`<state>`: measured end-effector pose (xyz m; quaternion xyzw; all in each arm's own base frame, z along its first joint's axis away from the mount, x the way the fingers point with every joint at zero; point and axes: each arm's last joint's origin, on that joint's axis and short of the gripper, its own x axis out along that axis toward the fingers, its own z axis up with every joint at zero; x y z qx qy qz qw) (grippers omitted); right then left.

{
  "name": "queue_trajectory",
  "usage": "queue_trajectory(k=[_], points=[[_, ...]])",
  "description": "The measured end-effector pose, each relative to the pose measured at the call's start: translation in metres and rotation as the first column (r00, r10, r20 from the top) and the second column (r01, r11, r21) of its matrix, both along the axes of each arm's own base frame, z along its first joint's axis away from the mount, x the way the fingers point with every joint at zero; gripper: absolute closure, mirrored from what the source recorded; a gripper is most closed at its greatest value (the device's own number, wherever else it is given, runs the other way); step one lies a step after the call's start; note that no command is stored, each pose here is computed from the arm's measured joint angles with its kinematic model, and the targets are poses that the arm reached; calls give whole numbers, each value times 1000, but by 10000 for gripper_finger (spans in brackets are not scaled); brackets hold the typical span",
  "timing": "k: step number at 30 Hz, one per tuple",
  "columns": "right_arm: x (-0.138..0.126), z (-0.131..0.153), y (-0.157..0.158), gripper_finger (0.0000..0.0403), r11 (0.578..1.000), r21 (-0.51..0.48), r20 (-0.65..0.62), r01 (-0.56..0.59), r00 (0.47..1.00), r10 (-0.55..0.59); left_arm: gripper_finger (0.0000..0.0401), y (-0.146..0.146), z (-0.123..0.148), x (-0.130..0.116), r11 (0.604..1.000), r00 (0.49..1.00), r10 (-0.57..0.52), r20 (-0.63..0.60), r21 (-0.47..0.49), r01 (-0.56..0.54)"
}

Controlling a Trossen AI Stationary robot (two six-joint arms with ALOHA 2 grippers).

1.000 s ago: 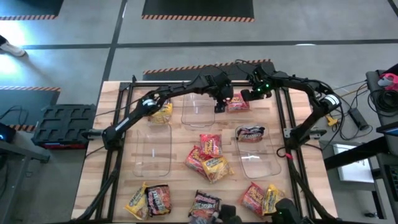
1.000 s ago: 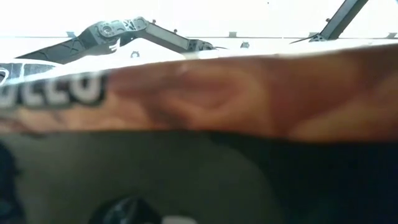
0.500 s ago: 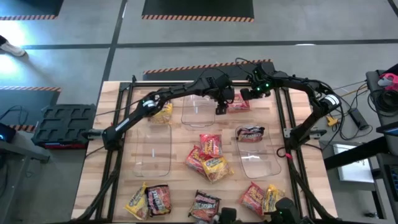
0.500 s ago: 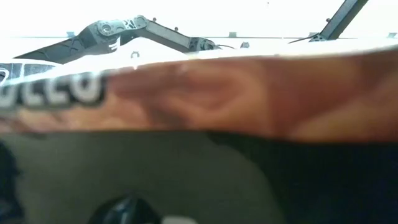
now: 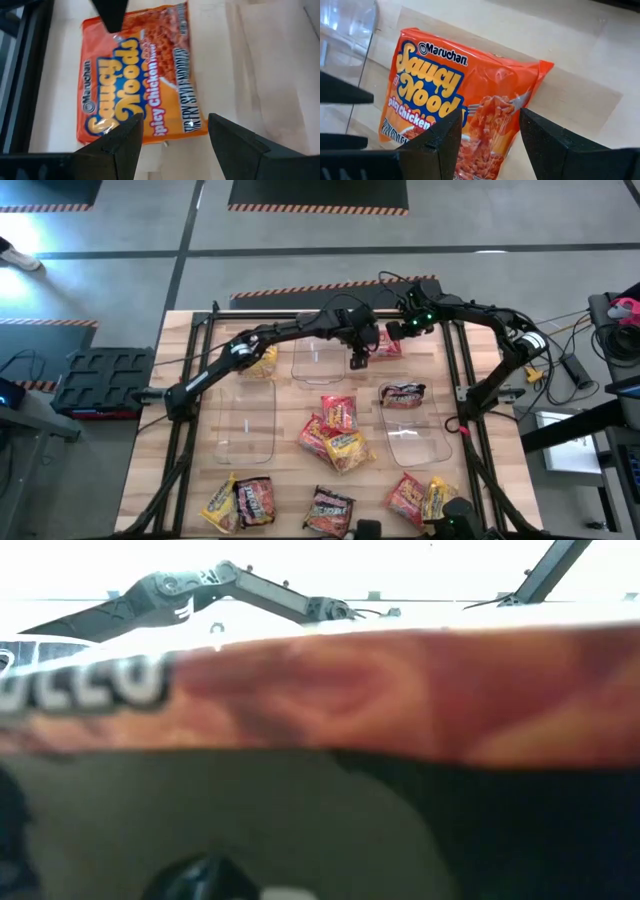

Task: Sort Maruchan noodles
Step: Put the top right orange pack noodle into the top transparent bin

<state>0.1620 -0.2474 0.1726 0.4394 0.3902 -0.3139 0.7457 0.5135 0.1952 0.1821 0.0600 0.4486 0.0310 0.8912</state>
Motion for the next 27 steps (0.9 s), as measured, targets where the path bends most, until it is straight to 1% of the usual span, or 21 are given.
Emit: queue_trajectory(k=[7,10,14,16,24,27], points=[[0,0,0,218,1000,-14,-2,-20,1000,20,195,-1,-4,-2,999,999,20,-29,-27,-21],[0,0,-1,218,1000,-19,0,-22,1000,22,195,-1,-13,-1,999,999,20,-44,-33,-21],[1,0,-1,218,999,-26,0,-31,1000,31,195,-1,-34,1,999,996,18,-84,-46,-22],[0,0,-1,218,999,-27,-2,-31,1000,31,195,-2,-35,2,999,995,27,-95,-32,-30],[1,0,-1,218,999,-28,-1,-32,999,32,195,-3,-35,2,998,995,34,-90,-49,-39],[-1,0,1,218,999,-9,-13,-32,999,32,195,-3,-35,2,998,995,34,-91,-49,-39]])
